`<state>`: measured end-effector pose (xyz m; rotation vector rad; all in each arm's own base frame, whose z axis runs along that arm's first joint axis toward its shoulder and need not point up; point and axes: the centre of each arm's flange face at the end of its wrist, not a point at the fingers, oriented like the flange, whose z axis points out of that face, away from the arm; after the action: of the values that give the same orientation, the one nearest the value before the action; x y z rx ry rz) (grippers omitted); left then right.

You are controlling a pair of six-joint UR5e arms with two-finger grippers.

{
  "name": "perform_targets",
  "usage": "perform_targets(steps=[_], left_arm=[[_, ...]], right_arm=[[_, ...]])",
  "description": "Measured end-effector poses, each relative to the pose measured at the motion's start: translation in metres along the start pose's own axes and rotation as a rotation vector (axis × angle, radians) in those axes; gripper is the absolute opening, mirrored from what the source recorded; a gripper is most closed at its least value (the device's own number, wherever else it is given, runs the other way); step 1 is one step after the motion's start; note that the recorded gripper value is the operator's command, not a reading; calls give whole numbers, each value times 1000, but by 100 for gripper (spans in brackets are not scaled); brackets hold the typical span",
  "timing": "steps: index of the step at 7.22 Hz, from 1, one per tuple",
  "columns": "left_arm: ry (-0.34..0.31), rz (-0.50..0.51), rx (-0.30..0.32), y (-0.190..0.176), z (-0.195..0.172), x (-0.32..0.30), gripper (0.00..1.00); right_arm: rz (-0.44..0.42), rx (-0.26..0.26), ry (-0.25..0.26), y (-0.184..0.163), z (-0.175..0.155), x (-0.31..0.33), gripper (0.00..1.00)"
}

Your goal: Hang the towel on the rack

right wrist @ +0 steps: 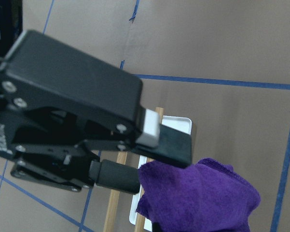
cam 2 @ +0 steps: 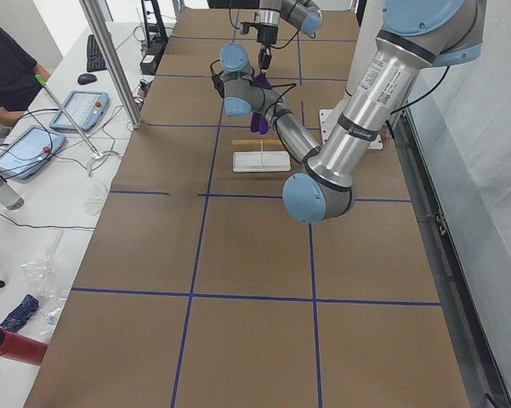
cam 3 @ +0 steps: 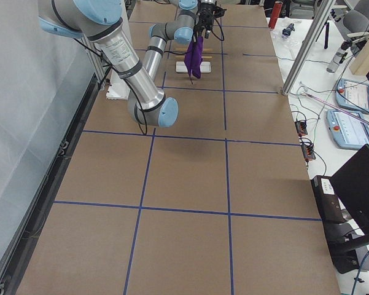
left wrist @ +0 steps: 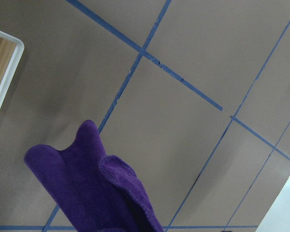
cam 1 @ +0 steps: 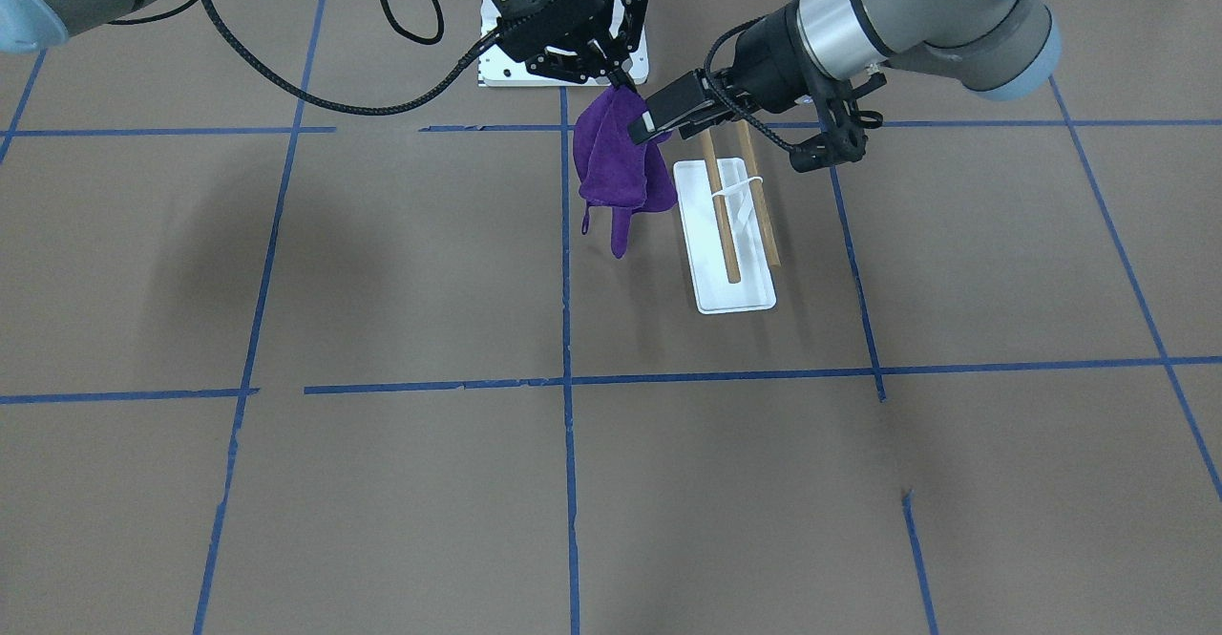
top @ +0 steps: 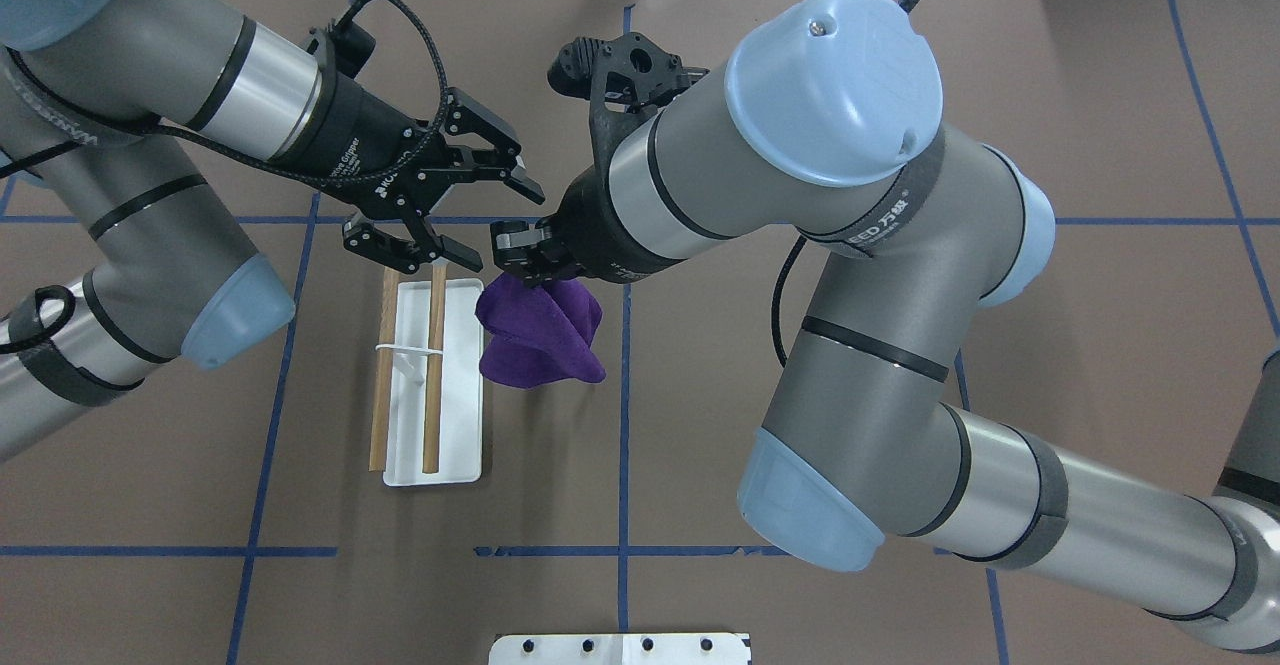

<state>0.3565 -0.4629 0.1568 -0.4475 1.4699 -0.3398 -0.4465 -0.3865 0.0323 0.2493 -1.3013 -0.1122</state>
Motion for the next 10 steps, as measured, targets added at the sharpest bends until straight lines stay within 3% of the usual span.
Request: perform_targets(steps=[1, 5, 6, 7, 10], left_arm=[[0, -5, -12, 5, 5, 3, 0], [-2, -9, -17, 7, 8, 2, 0], [-1, -10, -15, 7, 7, 2, 0], [2, -10, -9, 7, 7, 2, 0], [13, -7, 4, 8, 5, 5, 0]], right_arm=[[-1, 0, 0, 0, 0, 0, 0], [0, -6, 2, 2, 0, 4, 0], [0, -7, 2, 3, 0, 5, 27], [0, -5, 2, 2, 0, 5, 99], [1, 5, 7, 6, -4, 13, 100]])
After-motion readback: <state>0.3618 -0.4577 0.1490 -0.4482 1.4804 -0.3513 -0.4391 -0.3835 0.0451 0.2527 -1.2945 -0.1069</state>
